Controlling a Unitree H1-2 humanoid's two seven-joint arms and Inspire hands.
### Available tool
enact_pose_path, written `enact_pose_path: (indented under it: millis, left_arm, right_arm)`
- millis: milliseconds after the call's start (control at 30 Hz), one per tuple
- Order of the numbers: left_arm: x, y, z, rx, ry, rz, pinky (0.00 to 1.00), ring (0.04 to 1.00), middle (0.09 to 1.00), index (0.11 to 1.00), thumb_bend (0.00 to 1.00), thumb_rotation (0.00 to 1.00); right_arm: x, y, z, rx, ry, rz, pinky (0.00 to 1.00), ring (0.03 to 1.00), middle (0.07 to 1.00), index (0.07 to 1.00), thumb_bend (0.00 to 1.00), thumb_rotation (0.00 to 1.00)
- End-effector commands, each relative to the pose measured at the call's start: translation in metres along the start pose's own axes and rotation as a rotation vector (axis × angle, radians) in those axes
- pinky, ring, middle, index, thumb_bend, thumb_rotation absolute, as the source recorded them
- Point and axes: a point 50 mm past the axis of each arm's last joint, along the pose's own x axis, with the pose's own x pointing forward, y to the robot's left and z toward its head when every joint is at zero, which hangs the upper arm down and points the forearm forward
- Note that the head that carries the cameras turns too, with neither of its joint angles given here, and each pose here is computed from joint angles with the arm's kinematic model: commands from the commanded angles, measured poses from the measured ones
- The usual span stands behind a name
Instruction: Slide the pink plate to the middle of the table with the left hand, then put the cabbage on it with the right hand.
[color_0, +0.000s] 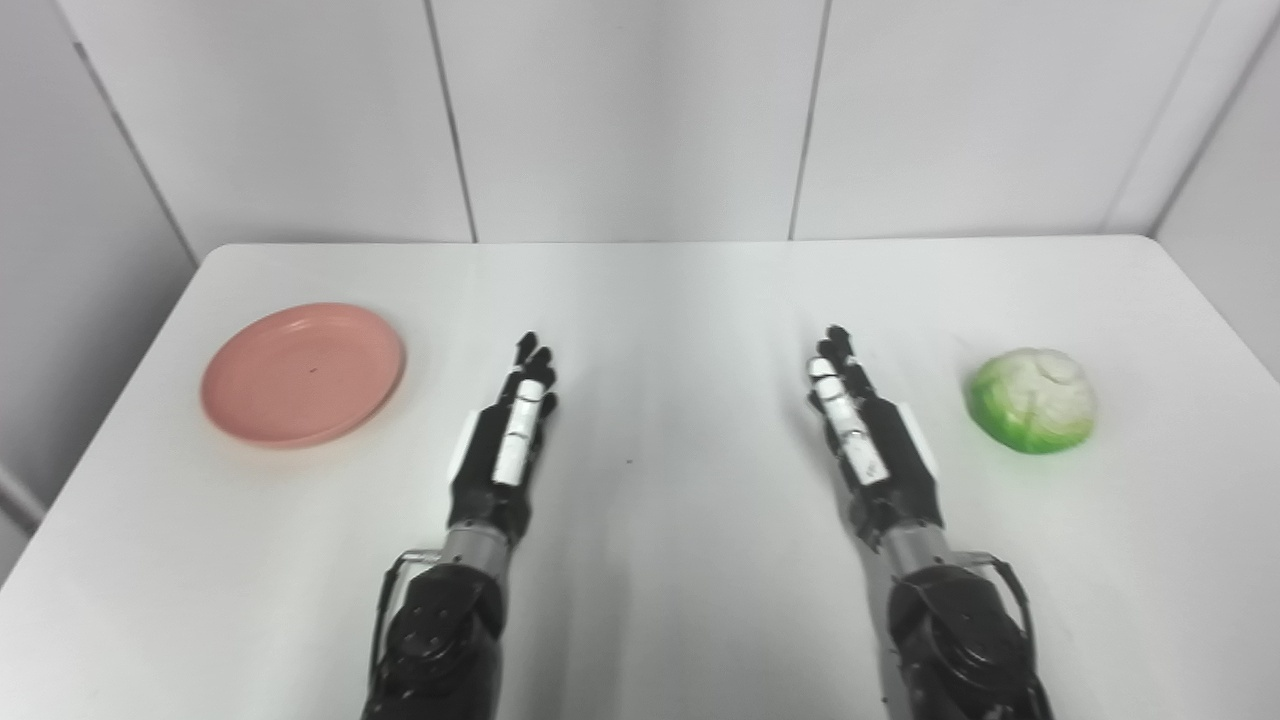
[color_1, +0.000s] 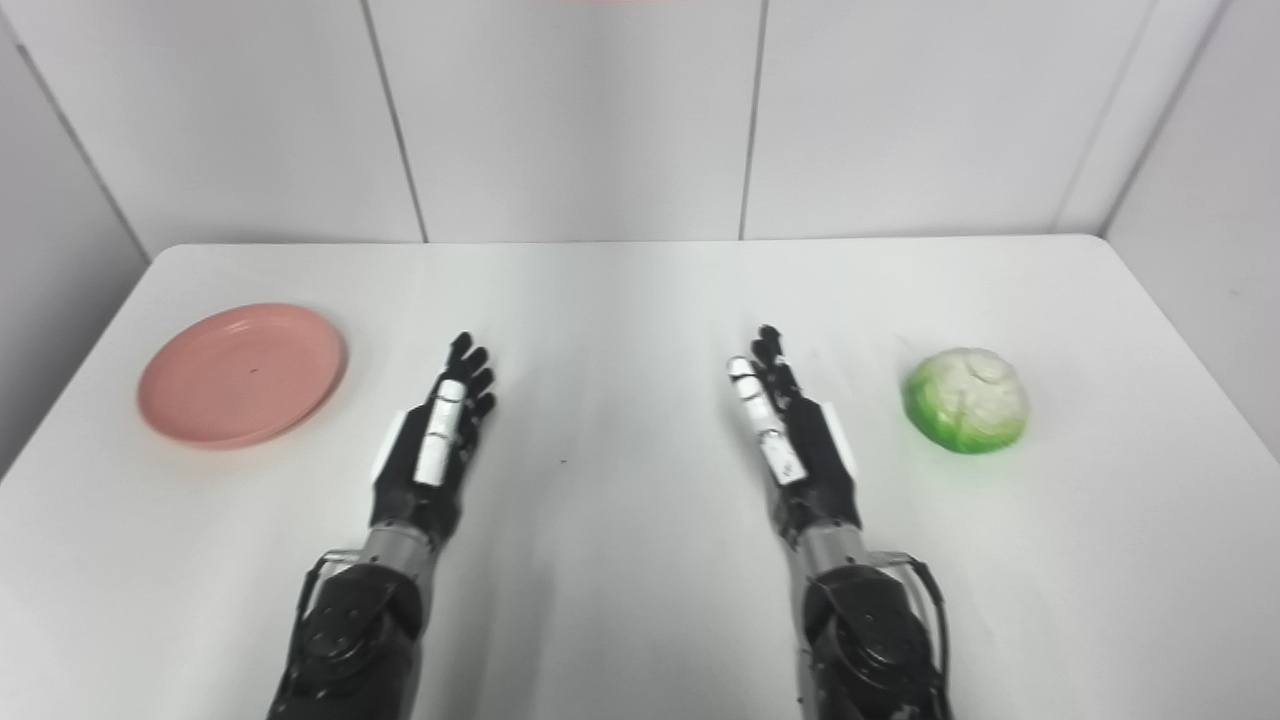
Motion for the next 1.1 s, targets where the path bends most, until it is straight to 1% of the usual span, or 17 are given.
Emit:
enact_pose_path:
  millis: [0, 33, 100, 167, 267, 333, 367, 400, 433, 467, 567, 667, 767, 867, 900, 967, 1067]
  left_arm:
    - [0.013, -0.021, 0.016, 0.026, -0.094, -0.031, 1.0, 1.0, 1.0, 1.0, 0.72, 0.94]
    - [0.013, -0.025, 0.014, 0.037, -0.091, -0.03, 1.0, 1.0, 1.0, 1.0, 0.72, 0.94]
    - [0.015, -0.031, 0.01, 0.037, -0.083, -0.027, 1.0, 1.0, 1.0, 1.0, 0.74, 0.93]
    - [0.017, -0.035, 0.007, 0.033, -0.079, -0.021, 1.0, 1.0, 1.0, 1.0, 0.75, 0.93]
    - [0.021, -0.038, 0.004, 0.016, -0.097, -0.007, 1.0, 1.0, 1.0, 1.0, 0.74, 0.91]
    - [0.023, -0.037, 0.004, 0.019, -0.099, 0.004, 1.0, 1.0, 1.0, 1.0, 0.74, 0.91]
    - [0.025, -0.036, 0.005, 0.021, -0.099, 0.012, 1.0, 1.0, 1.0, 1.0, 0.76, 0.92]
    - [0.027, -0.034, 0.008, 0.014, -0.103, 0.018, 1.0, 1.0, 1.0, 1.0, 0.77, 0.93]
    - [0.029, -0.032, 0.012, 0.002, -0.121, 0.032, 1.0, 1.0, 1.0, 1.0, 0.74, 0.94]
    - [0.031, -0.03, 0.015, -0.011, -0.144, 0.049, 1.0, 1.0, 1.0, 0.995, 0.71, 0.93]
    - [0.039, -0.021, 0.024, -0.003, -0.208, 0.123, 0.97, 0.981, 0.981, 0.974, 0.66, 0.91]
    - [0.046, -0.011, 0.034, -0.008, -0.242, 0.135, 0.99, 0.988, 0.989, 0.988, 0.66, 0.95]
    - [0.058, 0.005, 0.052, -0.028, -0.304, 0.149, 1.0, 0.996, 0.994, 0.991, 0.67, 0.95]
    - [0.065, 0.021, 0.066, -0.033, -0.343, 0.194, 1.0, 0.985, 0.978, 0.97, 0.68, 0.96]
    - [0.067, 0.026, 0.07, -0.035, -0.354, 0.211, 1.0, 0.987, 0.978, 0.972, 0.69, 0.98]
    - [0.071, 0.037, 0.077, -0.033, -0.375, 0.239, 1.0, 0.971, 0.964, 0.958, 0.7, 0.97]
    - [0.076, 0.055, 0.089, -0.033, -0.398, 0.28, 0.97, 0.95, 0.949, 0.947, 0.71, 1.0]
  right_arm:
    - [0.003, -0.011, 0.019, -0.006, -0.076, 0.043, 1.0, 1.0, 1.0, 1.0, 0.62, 0.79]
    - [0.002, -0.014, 0.019, 0.006, -0.071, 0.046, 1.0, 1.0, 1.0, 1.0, 0.62, 0.8]
    - [0.003, -0.016, 0.016, 0.042, -0.071, 0.04, 1.0, 1.0, 1.0, 1.0, 0.63, 0.76]
    - [0.003, -0.021, 0.012, 0.03, -0.073, 0.038, 1.0, 1.0, 1.0, 1.0, 0.62, 0.78]
    - [0.004, -0.032, 0.006, -0.011, -0.078, 0.035, 1.0, 1.0, 1.0, 1.0, 0.63, 0.81]
    - [0.005, -0.034, 0.002, -0.003, -0.08, 0.036, 1.0, 1.0, 1.0, 1.0, 0.64, 0.82]
    - [0.005, -0.034, -0.001, 0.0, -0.078, 0.03, 1.0, 1.0, 1.0, 1.0, 0.65, 0.81]
    - [0.005, -0.035, -0.004, 0.001, -0.077, 0.025, 1.0, 1.0, 1.0, 1.0, 0.66, 0.8]
    - [0.005, -0.035, -0.006, 0.004, -0.076, 0.019, 1.0, 1.0, 1.0, 1.0, 0.66, 0.8]
    - [0.006, -0.035, -0.008, 0.006, -0.075, 0.015, 1.0, 1.0, 1.0, 1.0, 0.66, 0.79]
    - [0.006, -0.034, -0.013, 0.016, -0.081, 0.011, 1.0, 1.0, 1.0, 1.0, 0.67, 0.77]
    - [0.006, -0.035, -0.014, 0.026, -0.085, 0.013, 1.0, 1.0, 1.0, 1.0, 0.66, 0.75]
    - [0.009, -0.034, -0.016, 0.024, -0.086, 0.02, 1.0, 1.0, 1.0, 1.0, 0.66, 0.76]
    - [0.009, -0.036, -0.016, 0.0, -0.086, 0.018, 1.0, 1.0, 1.0, 1.0, 0.67, 0.78]
    - [0.008, -0.036, -0.015, -0.002, -0.084, 0.017, 1.0, 1.0, 1.0, 1.0, 0.67, 0.78]
    - [0.009, -0.036, -0.014, 0.003, -0.085, 0.017, 1.0, 1.0, 1.0, 1.0, 0.66, 0.77]
    - [0.011, -0.034, -0.016, 0.002, -0.09, 0.016, 1.0, 1.0, 1.0, 1.0, 0.66, 0.78]
